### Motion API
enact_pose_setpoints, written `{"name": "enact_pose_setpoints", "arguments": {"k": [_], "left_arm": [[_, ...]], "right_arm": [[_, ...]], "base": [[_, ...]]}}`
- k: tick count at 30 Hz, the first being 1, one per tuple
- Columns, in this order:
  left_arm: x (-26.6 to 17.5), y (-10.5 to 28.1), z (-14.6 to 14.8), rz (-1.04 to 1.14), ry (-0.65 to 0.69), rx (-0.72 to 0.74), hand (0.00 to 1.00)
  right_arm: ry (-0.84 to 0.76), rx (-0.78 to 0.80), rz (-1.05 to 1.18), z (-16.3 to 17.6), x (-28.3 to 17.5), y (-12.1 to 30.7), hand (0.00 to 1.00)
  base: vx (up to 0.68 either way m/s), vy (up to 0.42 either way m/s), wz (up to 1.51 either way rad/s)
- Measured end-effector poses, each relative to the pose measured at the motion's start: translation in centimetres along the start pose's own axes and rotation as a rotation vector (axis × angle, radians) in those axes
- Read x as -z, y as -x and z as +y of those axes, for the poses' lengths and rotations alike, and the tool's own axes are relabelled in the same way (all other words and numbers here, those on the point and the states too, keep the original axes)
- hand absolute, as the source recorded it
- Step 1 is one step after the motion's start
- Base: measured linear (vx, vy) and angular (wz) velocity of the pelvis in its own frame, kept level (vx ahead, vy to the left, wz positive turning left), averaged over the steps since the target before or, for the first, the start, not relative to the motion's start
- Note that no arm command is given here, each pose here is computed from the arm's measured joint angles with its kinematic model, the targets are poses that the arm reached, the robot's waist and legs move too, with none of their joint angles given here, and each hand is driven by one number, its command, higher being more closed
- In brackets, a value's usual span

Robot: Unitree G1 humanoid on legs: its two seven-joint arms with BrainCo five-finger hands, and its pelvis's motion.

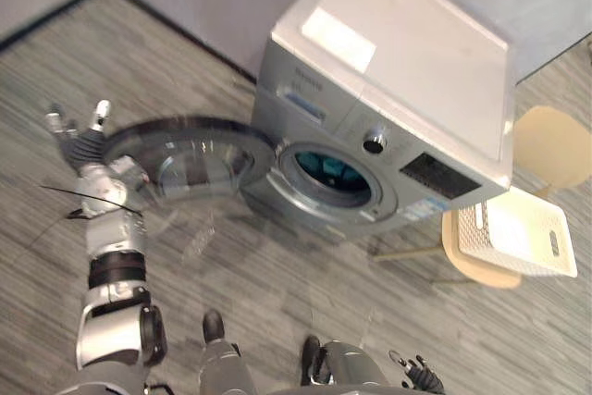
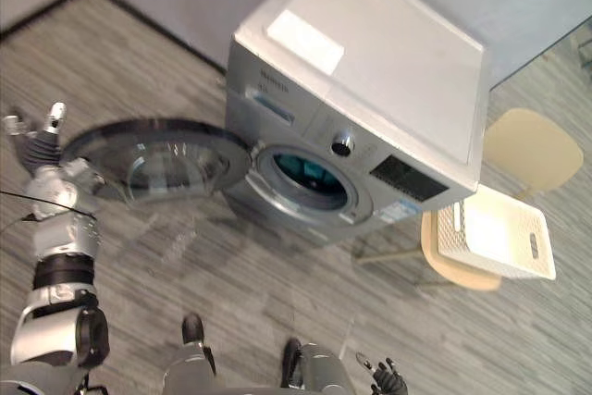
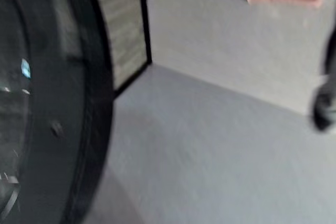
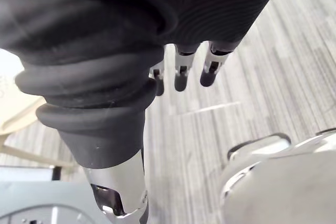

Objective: Pick up the laundry basket with both hands and put the clothes into the washing machine.

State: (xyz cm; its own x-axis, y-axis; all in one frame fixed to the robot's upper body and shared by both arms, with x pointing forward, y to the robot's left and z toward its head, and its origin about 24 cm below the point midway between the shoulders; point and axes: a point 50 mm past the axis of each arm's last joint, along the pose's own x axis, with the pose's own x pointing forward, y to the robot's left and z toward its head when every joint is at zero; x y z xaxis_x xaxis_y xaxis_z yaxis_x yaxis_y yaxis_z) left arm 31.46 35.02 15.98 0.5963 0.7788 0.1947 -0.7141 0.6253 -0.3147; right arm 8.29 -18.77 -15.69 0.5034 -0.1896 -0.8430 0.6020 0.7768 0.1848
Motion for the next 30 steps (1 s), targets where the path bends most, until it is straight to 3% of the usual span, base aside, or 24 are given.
{"name": "enact_pose_setpoints", "arguments": {"k": [3,6,8,10,15,21,26,30], "left_arm": [[-3.5,-1.8,0.3,-0.085,0.075,-0.083,0.00],[-8.6,-3.2,-1.4,-0.214,0.158,-0.084,0.00],[-12.0,-3.5,-3.1,-0.294,0.203,-0.050,0.00],[-15.8,-3.0,-6.5,-0.385,0.241,0.040,0.00],[-19.1,-2.2,-8.8,-0.465,0.260,0.093,0.00],[-24.3,-1.2,-11.1,-0.624,0.149,0.189,0.00],[-24.4,-1.7,-11.6,-0.610,0.063,0.234,0.00],[-21.2,-2.3,-12.0,-0.538,-0.009,0.328,0.00]], "right_arm": [[-0.019,-0.028,-0.033,1.0,-1.0,-0.4,0.00],[-0.032,-0.072,-0.128,2.1,-2.9,-0.4,0.00],[-0.032,-0.110,-0.187,2.8,-4.2,-0.3,0.00],[-0.044,-0.144,-0.270,3.5,-6.0,0.0,0.00],[-0.006,-0.233,-0.321,5.6,-6.9,0.5,0.00],[0.002,-0.267,-0.324,6.3,-6.8,0.6,0.00],[-0.035,-0.290,-0.308,7.1,-6.3,0.8,0.00],[-0.025,-0.314,-0.287,7.3,-6.1,0.7,0.00]], "base": [[-0.03,-0.053,0.01],[-0.14,-0.138,-0.30],[-0.19,-0.131,-0.30],[-0.19,-0.077,-0.29],[-0.11,0.037,-0.24],[-0.04,0.052,-0.01],[-0.02,0.055,0.08],[-0.02,0.057,0.08]]}}
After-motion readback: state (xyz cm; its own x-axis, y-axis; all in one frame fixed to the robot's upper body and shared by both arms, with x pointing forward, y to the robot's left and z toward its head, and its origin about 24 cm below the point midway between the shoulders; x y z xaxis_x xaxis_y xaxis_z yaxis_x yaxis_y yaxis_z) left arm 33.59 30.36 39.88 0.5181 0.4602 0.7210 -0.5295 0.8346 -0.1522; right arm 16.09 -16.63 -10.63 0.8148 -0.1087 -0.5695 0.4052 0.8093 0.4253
